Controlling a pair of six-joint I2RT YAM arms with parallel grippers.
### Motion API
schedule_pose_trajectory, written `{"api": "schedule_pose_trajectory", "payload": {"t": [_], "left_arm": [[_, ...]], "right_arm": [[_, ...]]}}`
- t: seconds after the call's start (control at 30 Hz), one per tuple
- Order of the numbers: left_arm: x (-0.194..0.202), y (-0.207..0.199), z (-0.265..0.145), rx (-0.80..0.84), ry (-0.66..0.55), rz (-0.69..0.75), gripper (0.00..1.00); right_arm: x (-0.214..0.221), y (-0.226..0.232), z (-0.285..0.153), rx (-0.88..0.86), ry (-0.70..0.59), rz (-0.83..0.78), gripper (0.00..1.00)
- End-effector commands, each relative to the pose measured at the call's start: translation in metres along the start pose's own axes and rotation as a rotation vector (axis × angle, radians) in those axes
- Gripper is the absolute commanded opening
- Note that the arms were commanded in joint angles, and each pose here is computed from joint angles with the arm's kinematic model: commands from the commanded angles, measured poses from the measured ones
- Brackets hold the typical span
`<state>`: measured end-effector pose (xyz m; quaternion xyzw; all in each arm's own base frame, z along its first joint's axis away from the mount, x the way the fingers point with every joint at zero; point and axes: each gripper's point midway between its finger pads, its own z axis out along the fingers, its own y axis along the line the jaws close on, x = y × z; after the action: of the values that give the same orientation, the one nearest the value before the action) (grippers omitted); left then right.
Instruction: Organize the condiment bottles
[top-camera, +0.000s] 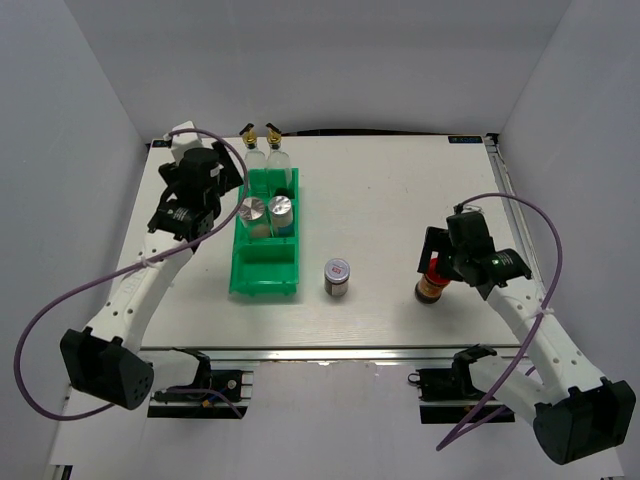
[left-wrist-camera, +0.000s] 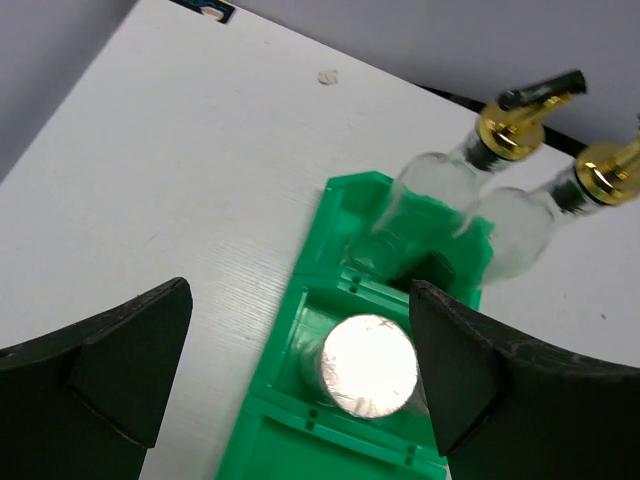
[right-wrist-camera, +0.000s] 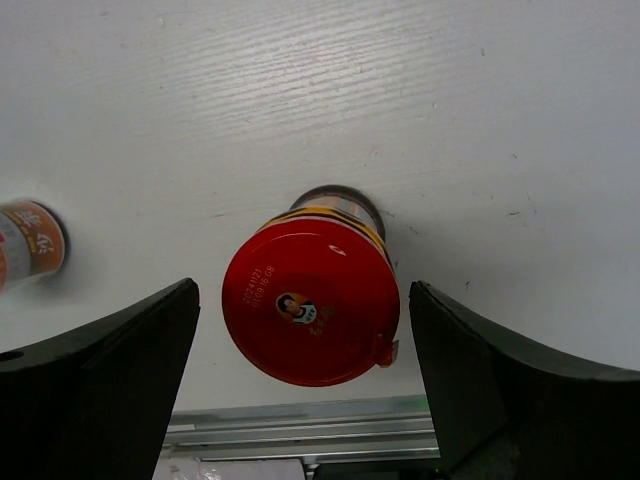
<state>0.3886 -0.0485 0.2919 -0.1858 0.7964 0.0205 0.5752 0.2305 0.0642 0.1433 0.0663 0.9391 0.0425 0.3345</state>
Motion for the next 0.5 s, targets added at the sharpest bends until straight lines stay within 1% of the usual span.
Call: {"api": "schedule_pose_trajectory", "payload": {"t": [0.0,0.17,0.2,0.33,0.37,0.43,0.47], "left_arm": [[-0.001,0.035,0.001,-0.122,-0.029,-0.04,0.98],[0.014,0.05,0.011,-0.147,0.003,-0.057,0.98],[0.016,0.055,0.012,-0.161,0.007,-0.063,0.98],[0.016,0.067,0.012,-0.187,-0.002,-0.081,0.98],[0.015,0.069,0.013,-0.19,-0.005,-0.085,0.98],[0.016,0.071,0.012,-0.194,-0.008,-0.088,0.98],[0.016,0.073,0.012,-0.201,-0.01,-0.089,0.98]], "right_arm": [[0.005,-0.007,0.002,0.055,0.019,0.01,0.89],[0.007,-0.005,0.013,0.062,0.023,0.011,0.89],[0.008,-0.007,0.014,0.074,0.029,0.012,0.86],[0.014,-0.008,0.019,0.083,0.061,0.014,0.79],[0.014,-0.009,0.019,0.092,0.063,0.017,0.74],[0.017,-0.01,0.019,0.105,0.078,0.027,0.71],[0.017,-0.011,0.019,0.111,0.08,0.027,0.66]]}}
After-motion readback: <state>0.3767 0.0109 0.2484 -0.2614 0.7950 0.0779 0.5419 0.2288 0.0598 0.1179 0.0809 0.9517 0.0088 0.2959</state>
